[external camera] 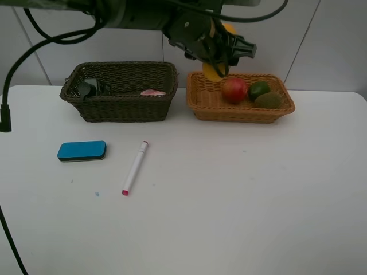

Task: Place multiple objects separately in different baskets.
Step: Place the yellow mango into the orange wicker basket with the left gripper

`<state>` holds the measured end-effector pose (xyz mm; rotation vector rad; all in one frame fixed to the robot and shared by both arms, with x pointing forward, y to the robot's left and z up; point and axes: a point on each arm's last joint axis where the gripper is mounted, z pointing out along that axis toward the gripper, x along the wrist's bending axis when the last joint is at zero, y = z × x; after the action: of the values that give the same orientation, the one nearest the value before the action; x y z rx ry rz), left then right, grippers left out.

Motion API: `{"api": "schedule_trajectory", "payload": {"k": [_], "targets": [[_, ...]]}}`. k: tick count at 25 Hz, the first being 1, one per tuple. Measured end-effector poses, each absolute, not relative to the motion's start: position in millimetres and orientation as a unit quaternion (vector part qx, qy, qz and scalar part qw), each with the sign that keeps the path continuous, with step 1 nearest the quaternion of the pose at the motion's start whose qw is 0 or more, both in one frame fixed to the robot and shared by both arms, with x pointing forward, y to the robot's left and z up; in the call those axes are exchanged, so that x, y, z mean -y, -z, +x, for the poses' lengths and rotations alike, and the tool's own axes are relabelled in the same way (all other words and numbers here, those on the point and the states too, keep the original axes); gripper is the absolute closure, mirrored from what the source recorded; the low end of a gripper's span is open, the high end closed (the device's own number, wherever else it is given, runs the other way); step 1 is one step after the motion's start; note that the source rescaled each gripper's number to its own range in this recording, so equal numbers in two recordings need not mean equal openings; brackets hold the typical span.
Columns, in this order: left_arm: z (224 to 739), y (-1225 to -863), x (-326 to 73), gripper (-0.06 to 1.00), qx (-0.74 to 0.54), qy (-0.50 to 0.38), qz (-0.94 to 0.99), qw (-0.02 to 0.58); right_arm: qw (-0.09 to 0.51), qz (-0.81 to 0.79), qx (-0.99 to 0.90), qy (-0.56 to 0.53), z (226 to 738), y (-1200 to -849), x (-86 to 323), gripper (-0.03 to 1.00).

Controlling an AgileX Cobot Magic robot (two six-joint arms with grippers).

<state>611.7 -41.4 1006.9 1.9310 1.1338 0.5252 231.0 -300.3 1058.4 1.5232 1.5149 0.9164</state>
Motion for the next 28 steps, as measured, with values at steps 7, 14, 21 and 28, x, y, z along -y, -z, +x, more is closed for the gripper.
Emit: {"api": "schedule_trajectory", "payload": {"k": [7, 14, 21, 28], "targets": [[650.9, -981.4, 55.3, 0.21, -0.449, -0.225, 0.753, 0.426, 0.392, 0.600, -0.597, -0.361, 231.0, -1058.4, 300.3, -0.03], [673.4, -955.7, 59.3, 0.21, -0.434, -0.237, 0.751, 0.438, 0.392, 0.600, -0.597, -0.361, 231.0, -1058.4, 300.3, -0.03], [691.7, -936.1, 46.5, 0.21, -0.435, -0.236, 0.741, 0.453, 0.392, 0.600, -0.597, -0.361, 231.0, -1058.4, 300.3, -0.03], [695.5, -919.0, 43.7, 0.21, -0.439, -0.233, 0.745, 0.444, 0.392, 0.600, -0.597, -0.361, 231.0, -1058.4, 300.3, -0.03]]}}
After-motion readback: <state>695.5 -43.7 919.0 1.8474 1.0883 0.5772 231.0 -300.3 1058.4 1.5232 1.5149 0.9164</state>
